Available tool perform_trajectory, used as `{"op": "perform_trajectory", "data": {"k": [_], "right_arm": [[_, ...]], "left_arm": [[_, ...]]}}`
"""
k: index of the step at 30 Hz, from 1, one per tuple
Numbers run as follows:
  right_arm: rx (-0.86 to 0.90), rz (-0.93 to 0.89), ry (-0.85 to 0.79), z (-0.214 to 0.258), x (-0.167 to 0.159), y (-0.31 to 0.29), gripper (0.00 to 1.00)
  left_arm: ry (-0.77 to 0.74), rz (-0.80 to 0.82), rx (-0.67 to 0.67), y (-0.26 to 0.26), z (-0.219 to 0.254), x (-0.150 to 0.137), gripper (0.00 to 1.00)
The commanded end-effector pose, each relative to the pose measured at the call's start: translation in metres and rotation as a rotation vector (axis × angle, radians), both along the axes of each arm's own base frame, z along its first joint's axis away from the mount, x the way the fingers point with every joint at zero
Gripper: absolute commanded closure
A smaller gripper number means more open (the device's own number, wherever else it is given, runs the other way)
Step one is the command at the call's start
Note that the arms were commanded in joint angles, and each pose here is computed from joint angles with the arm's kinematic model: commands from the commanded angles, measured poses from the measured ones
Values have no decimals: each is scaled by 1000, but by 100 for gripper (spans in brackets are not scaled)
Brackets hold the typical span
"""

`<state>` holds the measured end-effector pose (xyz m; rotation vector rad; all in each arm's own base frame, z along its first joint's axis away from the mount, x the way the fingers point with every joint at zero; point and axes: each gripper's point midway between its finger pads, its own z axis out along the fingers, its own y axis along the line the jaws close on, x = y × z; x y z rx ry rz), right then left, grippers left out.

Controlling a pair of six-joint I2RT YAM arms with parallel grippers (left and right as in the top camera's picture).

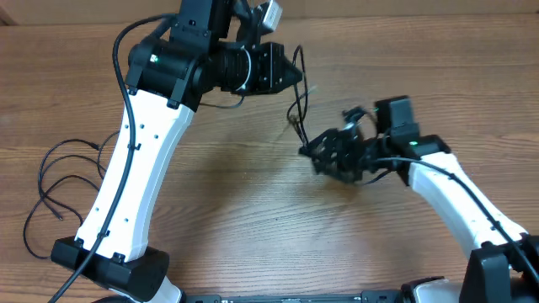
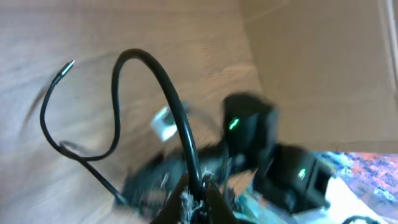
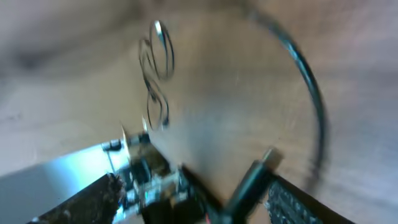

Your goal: Untangle cables

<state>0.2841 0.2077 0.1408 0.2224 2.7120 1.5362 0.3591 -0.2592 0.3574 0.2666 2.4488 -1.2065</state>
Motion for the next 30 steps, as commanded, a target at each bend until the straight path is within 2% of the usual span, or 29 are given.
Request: {"op": "perform_trajectory", "data": {"k": [1, 4, 9, 15, 20, 23, 27, 30], "right_arm": [[-6, 147, -35, 5, -29, 24, 21], [-85, 204, -18, -8, -49, 30, 20], [-341, 190, 30, -43, -63, 10, 16], [-657, 126, 51, -72, -63, -40, 16], [-846, 92, 39, -81, -60, -72, 16], [-872, 79, 28, -82, -57, -77, 16], [-836, 59, -6, -80, -47, -69, 15], [-787, 57, -20, -78, -43, -59, 15]], "left_arm": [[-73, -25, -59, -8, 20, 3, 96], [-130, -16, -99, -12, 34, 13, 96], [-189, 19, -165, -3, 55, 30, 96], [-205, 136, -197, 52, 64, 62, 96], [-171, 241, -172, 98, 55, 76, 96], [-122, 265, -168, 112, 48, 74, 96], [-136, 152, -158, 100, 43, 58, 96], [-168, 110, -103, 93, 34, 53, 96]]}}
